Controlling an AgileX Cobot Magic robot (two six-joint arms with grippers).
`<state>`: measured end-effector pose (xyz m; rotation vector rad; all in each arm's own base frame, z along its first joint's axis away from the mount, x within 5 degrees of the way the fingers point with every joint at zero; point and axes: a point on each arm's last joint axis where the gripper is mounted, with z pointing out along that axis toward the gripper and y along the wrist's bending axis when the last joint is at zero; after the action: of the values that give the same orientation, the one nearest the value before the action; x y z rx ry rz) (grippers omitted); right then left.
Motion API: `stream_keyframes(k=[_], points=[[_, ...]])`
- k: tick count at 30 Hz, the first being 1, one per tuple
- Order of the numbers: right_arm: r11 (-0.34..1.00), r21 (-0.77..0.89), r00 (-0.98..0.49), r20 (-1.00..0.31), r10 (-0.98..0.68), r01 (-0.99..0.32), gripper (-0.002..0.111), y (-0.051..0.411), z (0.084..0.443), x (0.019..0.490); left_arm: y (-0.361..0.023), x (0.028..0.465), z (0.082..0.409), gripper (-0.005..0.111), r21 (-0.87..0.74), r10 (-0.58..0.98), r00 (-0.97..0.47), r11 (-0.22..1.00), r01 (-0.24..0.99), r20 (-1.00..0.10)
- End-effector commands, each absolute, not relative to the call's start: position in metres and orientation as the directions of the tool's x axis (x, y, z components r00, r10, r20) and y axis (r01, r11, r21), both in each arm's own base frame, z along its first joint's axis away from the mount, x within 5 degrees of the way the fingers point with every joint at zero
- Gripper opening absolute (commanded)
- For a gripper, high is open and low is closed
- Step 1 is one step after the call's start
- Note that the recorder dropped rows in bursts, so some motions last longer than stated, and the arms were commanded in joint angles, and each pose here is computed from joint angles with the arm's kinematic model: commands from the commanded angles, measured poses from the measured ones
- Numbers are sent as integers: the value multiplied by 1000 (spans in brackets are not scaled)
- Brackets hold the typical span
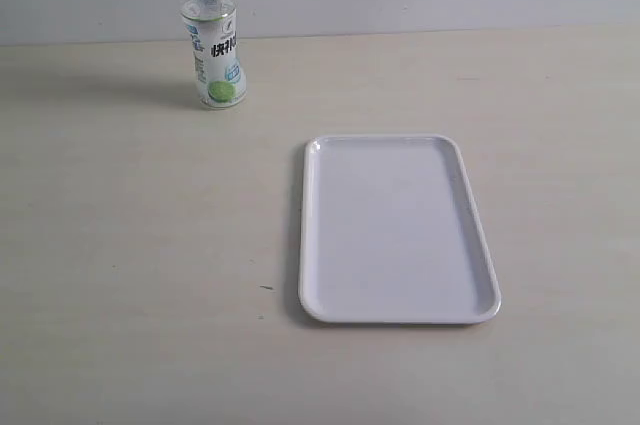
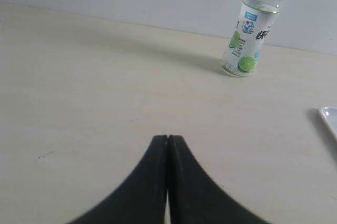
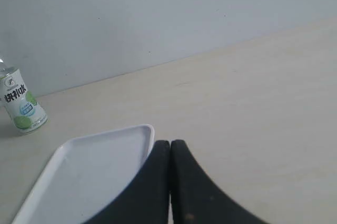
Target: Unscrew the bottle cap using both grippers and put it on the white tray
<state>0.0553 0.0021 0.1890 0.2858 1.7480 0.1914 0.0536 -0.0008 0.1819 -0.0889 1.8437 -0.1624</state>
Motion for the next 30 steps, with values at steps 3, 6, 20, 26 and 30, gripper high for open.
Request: stream_keyframes(k=[3, 6, 20, 26, 30], points=[[958, 272, -176, -942, 284, 91, 0, 2, 188, 55, -1, 53, 181, 1, -148, -137, -268, 989, 23, -954], [958, 272, -176, -942, 284, 91, 0, 2, 188, 55, 0, 55, 189, 1, -57, -46, -186, 997, 52, -982], [958, 272, -168, -944, 284, 91, 0, 1, 188, 55, -15, 41, 253, 1, -305, -470, 377, 854, 421, -798], [958, 272, -168, -944, 284, 91, 0, 1, 188, 55, -6, 38, 292, 1, -272, -451, 558, 886, 375, -697], [958, 272, -168, -944, 284, 91, 0, 1, 188, 55, -9, 79, 319, 1, -220, -328, 505, 940, 261, -798]])
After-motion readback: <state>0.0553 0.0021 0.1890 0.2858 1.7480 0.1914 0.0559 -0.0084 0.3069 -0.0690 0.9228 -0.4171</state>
